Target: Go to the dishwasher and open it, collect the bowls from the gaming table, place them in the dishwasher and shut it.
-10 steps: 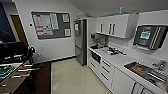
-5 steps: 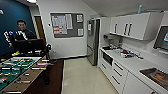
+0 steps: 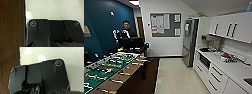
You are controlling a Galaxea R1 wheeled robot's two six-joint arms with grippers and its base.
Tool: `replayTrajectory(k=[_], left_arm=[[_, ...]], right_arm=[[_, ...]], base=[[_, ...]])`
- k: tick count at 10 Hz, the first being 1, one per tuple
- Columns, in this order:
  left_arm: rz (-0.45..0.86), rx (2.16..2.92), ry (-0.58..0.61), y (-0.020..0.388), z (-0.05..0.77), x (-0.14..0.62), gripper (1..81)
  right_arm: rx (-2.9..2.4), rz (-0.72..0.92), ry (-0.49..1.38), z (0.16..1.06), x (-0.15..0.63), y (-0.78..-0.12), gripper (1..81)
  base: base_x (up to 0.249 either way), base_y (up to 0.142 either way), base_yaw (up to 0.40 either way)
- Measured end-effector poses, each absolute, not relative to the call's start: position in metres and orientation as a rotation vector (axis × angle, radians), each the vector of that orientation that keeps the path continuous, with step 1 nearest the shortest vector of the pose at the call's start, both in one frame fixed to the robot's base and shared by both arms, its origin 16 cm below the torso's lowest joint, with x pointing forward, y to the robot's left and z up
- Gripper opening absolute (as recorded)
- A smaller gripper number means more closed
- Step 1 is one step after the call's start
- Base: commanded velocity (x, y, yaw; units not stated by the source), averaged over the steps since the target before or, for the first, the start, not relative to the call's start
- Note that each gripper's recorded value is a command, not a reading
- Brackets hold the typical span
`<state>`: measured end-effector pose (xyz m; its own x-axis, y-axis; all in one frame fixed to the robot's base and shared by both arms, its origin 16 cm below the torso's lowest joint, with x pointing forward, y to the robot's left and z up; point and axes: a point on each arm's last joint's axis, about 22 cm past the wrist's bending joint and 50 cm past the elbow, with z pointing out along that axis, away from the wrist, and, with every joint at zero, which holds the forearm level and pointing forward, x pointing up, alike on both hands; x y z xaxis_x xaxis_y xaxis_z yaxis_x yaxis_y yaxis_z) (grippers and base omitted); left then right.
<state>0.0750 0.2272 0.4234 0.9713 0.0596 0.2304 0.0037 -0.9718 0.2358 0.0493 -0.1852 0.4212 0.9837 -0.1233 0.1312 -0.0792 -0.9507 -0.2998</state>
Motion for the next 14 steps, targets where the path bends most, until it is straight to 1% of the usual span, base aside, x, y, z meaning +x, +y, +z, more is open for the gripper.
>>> replayTrajectory(k=[14], left_arm=[[0.333, 2.889, 0.048, 0.2229, 0.4223, 0.0705, 81.1]], right_arm=[[-2.832, -0.210, 0.149, 0.4209, 0.0446, -0.1841, 81.1]], base=[[0.000, 0.000, 0.371]])
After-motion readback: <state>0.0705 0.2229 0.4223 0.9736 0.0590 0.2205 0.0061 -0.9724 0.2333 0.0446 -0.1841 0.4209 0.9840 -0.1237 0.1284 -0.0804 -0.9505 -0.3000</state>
